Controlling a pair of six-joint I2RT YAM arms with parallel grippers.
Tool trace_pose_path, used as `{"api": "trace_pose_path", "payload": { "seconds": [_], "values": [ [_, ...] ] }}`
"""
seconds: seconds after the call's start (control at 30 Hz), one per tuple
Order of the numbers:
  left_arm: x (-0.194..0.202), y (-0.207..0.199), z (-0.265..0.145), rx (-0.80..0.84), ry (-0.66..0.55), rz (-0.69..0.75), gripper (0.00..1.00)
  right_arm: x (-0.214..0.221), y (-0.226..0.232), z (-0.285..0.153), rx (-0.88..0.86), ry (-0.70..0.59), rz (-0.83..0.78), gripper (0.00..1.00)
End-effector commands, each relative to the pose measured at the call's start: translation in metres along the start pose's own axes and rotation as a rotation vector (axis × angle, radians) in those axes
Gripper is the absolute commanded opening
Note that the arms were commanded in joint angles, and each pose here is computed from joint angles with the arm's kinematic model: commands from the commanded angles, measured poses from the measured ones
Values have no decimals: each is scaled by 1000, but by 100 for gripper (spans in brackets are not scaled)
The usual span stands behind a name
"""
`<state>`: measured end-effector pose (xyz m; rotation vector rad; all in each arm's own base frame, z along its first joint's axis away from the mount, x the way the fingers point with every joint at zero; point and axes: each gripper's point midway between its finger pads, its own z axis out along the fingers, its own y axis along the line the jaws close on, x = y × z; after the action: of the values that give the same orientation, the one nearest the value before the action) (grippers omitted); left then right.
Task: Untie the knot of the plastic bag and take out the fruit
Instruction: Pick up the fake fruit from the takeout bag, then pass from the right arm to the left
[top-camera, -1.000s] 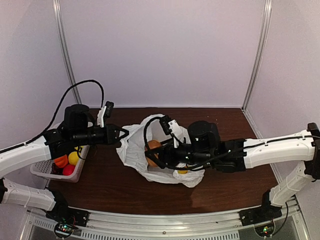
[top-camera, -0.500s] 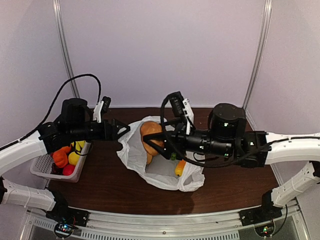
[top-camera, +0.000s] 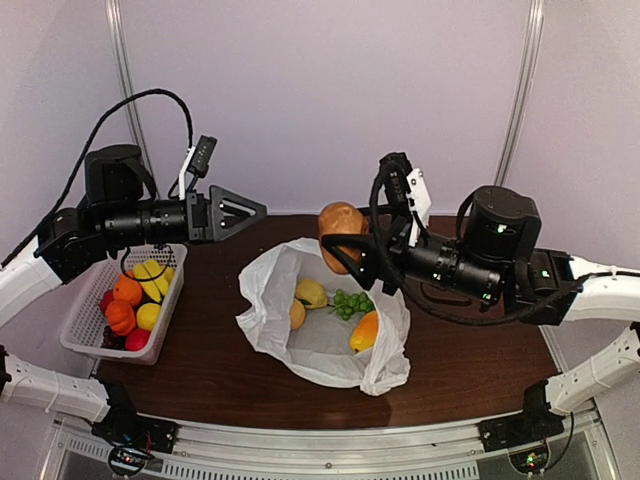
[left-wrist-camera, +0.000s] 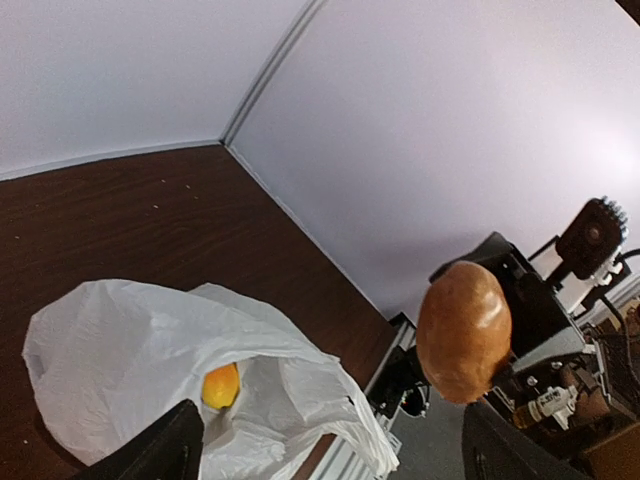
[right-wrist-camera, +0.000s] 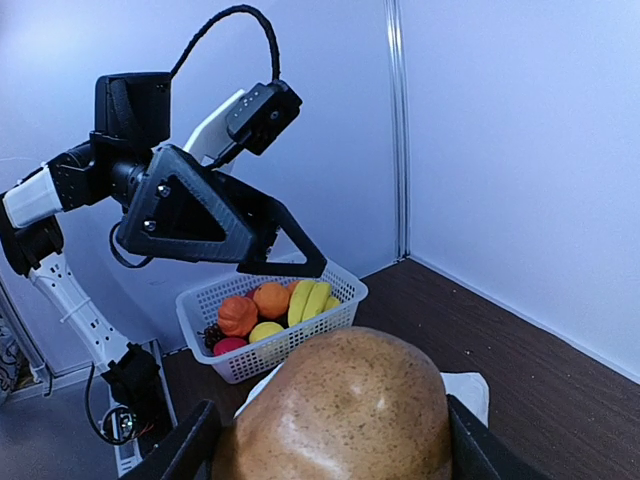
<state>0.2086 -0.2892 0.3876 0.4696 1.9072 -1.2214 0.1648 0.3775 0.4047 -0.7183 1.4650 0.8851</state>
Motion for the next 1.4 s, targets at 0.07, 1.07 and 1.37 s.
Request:
{"api": "trace_pose_path", "payload": {
  "seconds": [0.07,1.07,1.37],
  "values": [
    [8,-45,18,225,32,-63,92,4,0,7,44,1,-92,50],
    [37,-82,50,411,141,-119,76,10,37,28,20,29,-188,52],
    [35,-83,43,427,116,-119,56,13,34,27,36,35,-177,61]
  ]
}}
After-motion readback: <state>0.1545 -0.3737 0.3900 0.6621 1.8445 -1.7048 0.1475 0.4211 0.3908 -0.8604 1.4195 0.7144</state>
